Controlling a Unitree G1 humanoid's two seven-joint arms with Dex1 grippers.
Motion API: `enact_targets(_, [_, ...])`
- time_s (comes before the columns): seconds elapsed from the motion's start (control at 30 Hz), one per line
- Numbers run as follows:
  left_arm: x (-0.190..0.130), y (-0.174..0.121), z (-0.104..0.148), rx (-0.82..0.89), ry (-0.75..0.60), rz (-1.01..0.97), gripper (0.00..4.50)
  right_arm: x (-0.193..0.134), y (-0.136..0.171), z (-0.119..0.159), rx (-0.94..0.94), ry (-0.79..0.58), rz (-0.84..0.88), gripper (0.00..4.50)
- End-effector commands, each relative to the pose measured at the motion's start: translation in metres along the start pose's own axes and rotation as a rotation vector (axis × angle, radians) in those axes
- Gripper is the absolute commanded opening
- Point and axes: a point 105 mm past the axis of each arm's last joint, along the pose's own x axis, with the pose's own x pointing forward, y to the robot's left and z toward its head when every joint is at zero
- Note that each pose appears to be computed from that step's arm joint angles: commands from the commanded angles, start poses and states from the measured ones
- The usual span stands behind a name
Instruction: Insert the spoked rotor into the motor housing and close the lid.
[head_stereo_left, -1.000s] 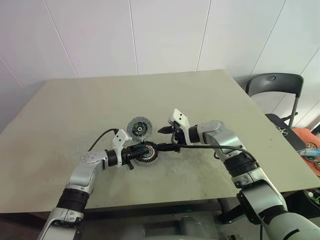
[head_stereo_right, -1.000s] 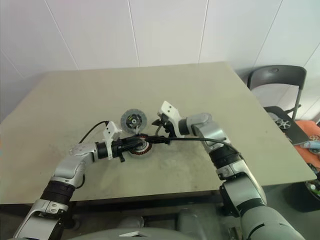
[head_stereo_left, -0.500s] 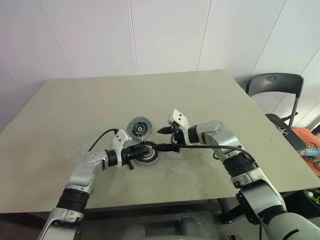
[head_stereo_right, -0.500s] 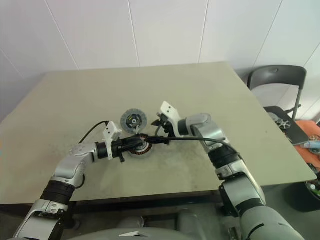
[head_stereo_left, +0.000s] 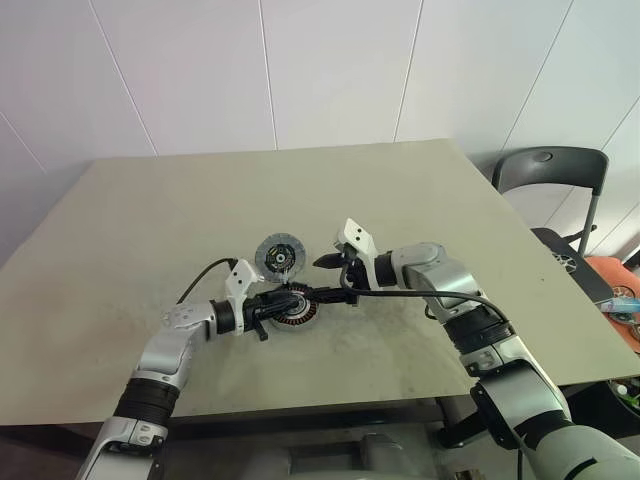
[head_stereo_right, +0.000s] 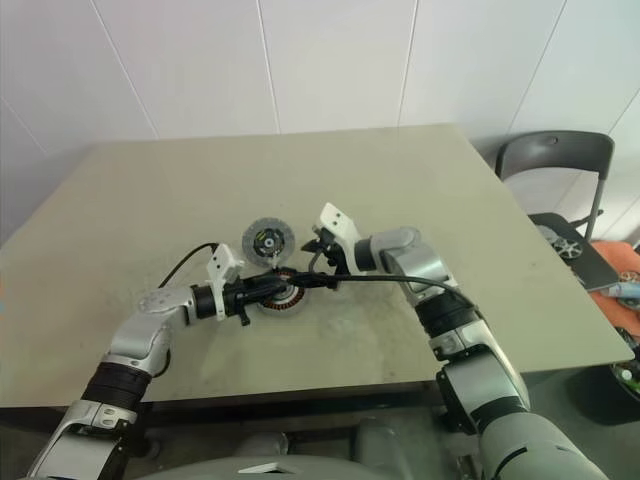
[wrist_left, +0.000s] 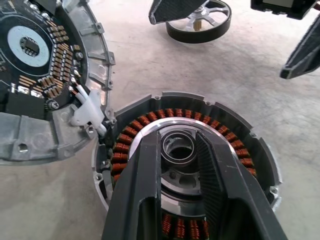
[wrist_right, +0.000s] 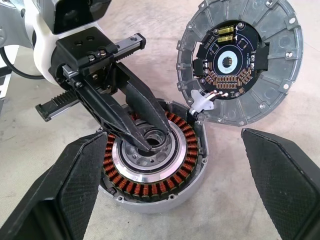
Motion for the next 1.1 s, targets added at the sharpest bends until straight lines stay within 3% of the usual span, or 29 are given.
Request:
enact_targets(0.03, [0.0, 0.003, 0.007, 0.019, -0.018, 0.008, 0.67, -0.001, -0.002, 0.015, -0.05, -0.033, -0.006, 4.5])
enact_targets(0.6, [0.002, -0.007, 0.004, -0.044, -0.024, -0.044, 0.67, 0.0, -0.004, 0.016, -0.059, -0.032, -0.015, 4.5])
enact_targets(0.87, [0.001, 0.005, 0.02, -0.004, -0.089, 0.031, 3.25, -0.001, -0.005, 0.016, -0.061, -0.034, -0.018, 4.5])
enact_targets(1.0, [-0.005, 0.012, 0.066, -0.01, -0.31, 0.07, 3.25, 0.0, -0.005, 0.017, -0.057, -0.035, -0.016, 4.5])
enact_targets(1.1, [-0.008, 0.019, 0.081, 0.024, -0.35, 0.111, 3.25, 0.003, -0.001, 0.023, -0.037, -0.072, 0.01, 4.5])
